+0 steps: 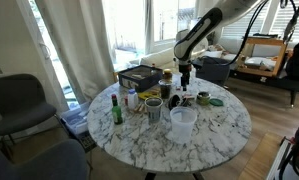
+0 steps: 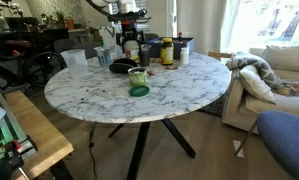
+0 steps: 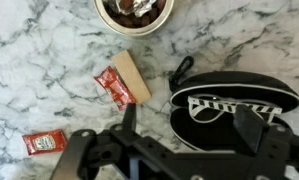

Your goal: Place the wooden block on the other block

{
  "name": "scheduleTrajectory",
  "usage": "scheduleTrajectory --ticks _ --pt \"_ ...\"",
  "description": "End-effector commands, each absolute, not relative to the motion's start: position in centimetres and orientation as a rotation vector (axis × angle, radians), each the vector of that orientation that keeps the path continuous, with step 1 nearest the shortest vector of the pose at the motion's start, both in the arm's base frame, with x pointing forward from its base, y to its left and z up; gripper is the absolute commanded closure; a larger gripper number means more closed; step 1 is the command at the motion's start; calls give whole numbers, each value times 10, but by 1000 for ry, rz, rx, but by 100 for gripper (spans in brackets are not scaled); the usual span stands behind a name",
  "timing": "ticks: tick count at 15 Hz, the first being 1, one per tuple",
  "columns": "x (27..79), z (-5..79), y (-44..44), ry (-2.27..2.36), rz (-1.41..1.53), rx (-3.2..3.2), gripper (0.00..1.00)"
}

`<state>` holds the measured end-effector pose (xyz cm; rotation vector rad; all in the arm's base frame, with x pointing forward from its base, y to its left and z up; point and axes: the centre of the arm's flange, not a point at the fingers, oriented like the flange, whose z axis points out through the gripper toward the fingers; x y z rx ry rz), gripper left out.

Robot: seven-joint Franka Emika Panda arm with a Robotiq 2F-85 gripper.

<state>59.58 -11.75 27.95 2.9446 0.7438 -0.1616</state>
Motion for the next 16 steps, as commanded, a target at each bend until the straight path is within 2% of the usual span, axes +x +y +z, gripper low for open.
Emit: scheduleTrajectory --ticks 1,7,16 --pt "585 277 -159 791 -274 2884 0" --pt "567 251 -215 802 -246 2950 0" --pt "573 229 -207 702 -163 3041 0"
